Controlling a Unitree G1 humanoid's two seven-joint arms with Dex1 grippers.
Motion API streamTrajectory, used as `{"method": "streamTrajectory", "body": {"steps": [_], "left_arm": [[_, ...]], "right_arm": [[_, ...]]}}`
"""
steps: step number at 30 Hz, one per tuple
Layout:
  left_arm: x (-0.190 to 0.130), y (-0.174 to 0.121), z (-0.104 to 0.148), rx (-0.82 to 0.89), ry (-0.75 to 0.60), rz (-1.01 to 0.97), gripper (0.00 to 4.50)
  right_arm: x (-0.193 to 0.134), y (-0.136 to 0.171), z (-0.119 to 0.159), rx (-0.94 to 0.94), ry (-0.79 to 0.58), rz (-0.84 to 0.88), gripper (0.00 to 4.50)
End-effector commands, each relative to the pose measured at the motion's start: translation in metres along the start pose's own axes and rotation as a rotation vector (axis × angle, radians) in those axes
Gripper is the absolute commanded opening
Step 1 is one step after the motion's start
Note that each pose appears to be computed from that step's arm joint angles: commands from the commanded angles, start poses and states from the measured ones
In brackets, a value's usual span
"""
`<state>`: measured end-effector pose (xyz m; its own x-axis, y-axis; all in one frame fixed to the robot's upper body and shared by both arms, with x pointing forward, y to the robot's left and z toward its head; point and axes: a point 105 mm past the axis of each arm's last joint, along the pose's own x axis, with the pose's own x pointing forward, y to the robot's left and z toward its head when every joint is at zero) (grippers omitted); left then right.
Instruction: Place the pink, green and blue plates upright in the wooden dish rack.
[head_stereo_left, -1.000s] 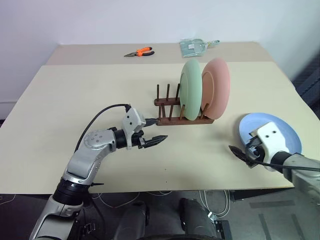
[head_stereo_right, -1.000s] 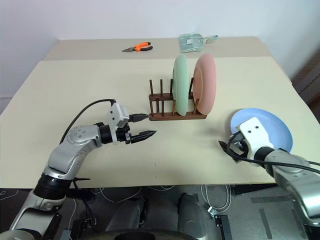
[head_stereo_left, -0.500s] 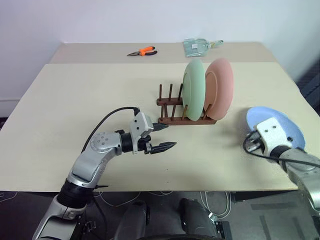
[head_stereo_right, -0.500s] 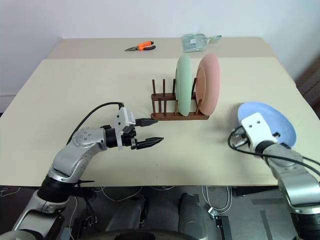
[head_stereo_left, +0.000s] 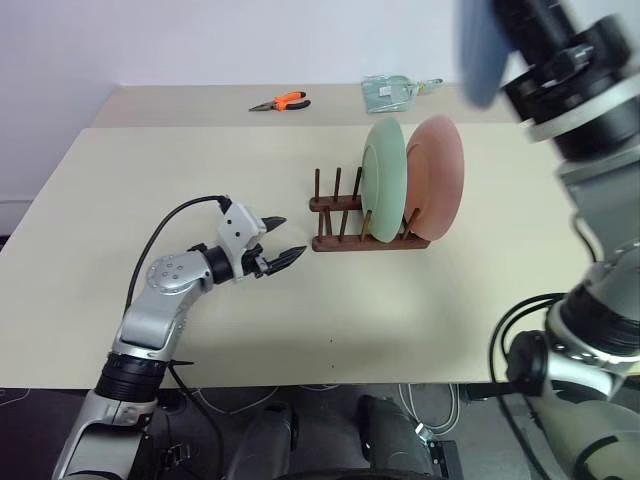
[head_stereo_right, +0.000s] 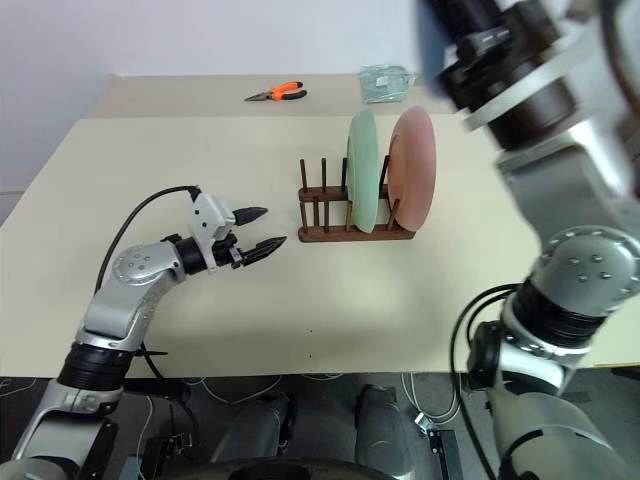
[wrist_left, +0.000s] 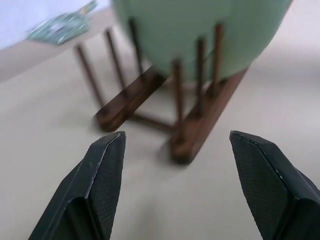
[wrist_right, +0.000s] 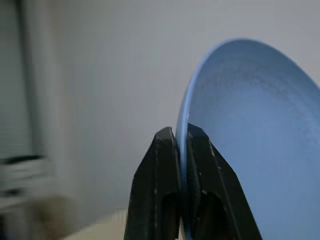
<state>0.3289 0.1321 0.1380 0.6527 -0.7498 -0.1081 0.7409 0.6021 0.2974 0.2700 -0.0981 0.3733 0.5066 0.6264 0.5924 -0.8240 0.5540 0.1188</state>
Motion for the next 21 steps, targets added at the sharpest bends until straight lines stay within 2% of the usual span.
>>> {"method": "streamTrajectory", "body": {"steps": [1, 4, 6, 10, 15, 21], "left_arm": [[-0.017, 0.014, 0.007, 0.03, -0.023, 0.054, 3.42], [-0.028, 0.02, 0.003, 0.028, -0.004, 0.083, 3.42], [-0.031, 0.02, 0.003, 0.027, -0.002, 0.089, 3.42], [-0.033, 0.017, 0.006, 0.024, -0.007, 0.094, 3.42], [-0.031, 0.012, 0.01, 0.016, -0.012, 0.091, 3.42], [-0.026, 0.01, 0.014, 0.005, -0.015, 0.081, 3.42]], "right_arm": [[0.015, 0.024, -0.009, 0.189, -0.014, 0.07, 0.04], [0.027, 0.025, -0.036, 0.382, 0.031, 0.022, 0.04], [0.03, 0.019, -0.052, 0.443, 0.071, -0.038, 0.04], [0.029, 0.007, -0.077, 0.497, 0.128, -0.126, 0.04], [0.029, 0.002, -0.09, 0.512, 0.152, -0.174, 0.04], [0.026, -0.018, -0.111, 0.549, 0.184, -0.291, 0.04]]}}
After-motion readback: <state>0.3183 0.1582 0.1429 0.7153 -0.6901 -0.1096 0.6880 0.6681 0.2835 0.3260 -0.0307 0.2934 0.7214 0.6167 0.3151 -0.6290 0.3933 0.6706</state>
